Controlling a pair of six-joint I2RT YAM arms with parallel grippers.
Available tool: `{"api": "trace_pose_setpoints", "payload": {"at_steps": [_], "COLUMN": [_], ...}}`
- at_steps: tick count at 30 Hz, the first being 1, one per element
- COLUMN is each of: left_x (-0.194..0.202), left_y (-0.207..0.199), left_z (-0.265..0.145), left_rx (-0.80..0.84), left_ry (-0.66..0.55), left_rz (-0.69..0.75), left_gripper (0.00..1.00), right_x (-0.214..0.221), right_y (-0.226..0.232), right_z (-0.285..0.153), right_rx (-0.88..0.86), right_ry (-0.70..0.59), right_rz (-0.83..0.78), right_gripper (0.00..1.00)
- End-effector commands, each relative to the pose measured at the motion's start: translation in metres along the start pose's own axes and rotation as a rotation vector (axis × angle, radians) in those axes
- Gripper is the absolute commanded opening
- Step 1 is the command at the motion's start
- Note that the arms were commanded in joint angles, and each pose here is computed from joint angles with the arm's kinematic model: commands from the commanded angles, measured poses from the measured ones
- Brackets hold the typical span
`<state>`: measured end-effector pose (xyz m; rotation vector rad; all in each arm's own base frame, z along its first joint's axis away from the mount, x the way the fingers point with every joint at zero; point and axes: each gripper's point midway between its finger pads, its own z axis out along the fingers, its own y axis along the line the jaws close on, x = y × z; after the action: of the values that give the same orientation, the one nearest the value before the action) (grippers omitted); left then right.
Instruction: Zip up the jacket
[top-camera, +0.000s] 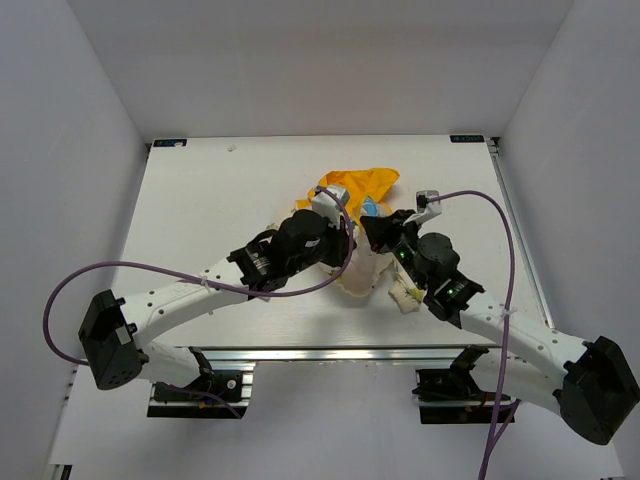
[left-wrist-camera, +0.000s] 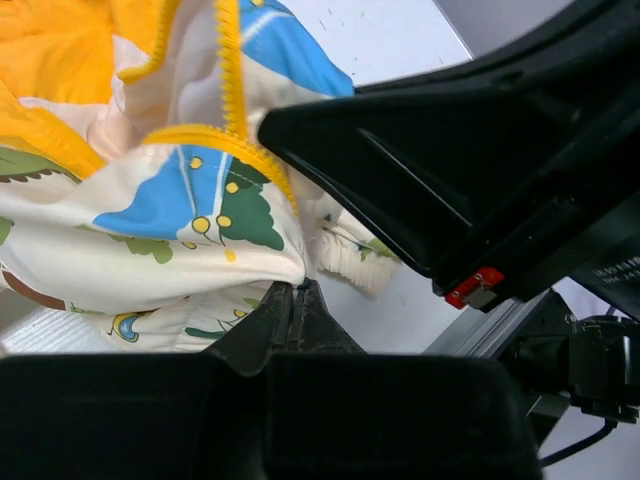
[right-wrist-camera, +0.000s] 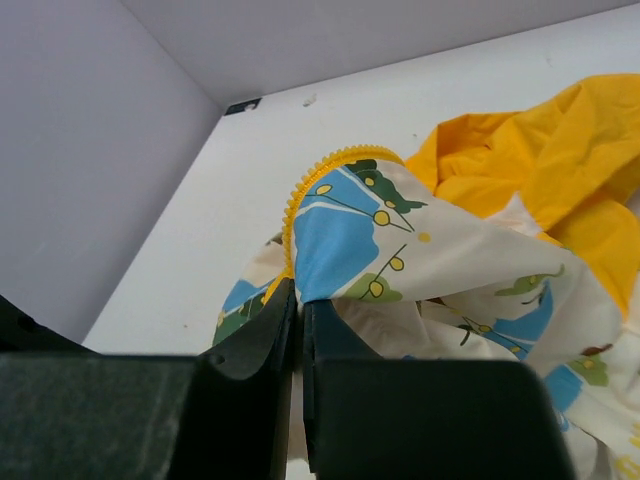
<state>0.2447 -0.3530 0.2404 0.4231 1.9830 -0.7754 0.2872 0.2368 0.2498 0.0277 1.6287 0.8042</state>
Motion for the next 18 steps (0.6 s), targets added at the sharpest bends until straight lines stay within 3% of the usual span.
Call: {"api": "trace_pose_setpoints", "payload": {"at_steps": [1, 4, 11, 15, 18], "left_x": [-0.001, 0.003, -0.013, -0.014, -0.015], "left_y": [-0.012, 0.0, 0.001, 0.015, 0.03], "left_z": [-0.006, -0.01, -0.04, -0.047, -0.046], "left_rx": [0.07, 0.009, 0.043, -0.032, -0.111], "left_ry": [0.011, 0.036, -0.068, -0.075, -0.09], "left_rz": [0.017, 0.018, 0.011, 0.01, -0.004], "left_gripper": [0.0, 0.0, 0.0, 0.0, 0.0], "right_x": [-0.033, -0.044, -0.067, -0.079, -0.072], "right_y": [0.031, 0.047, 0.02, 0.01, 0.008], "right_z": [0.006, 0.008, -0.002, -0.016, -0.024], "right_rx": [-0.125, -0.182, -0.048, -0.007, -0.01], "right_ry": [-0.125, -0.138, -0.247, -0.3, -0.266], "right_rz": [0.075, 0.054, 0.041, 0.03, 0.035], "right_gripper": [0.0, 0.0, 0.0, 0.0, 0.0]}}
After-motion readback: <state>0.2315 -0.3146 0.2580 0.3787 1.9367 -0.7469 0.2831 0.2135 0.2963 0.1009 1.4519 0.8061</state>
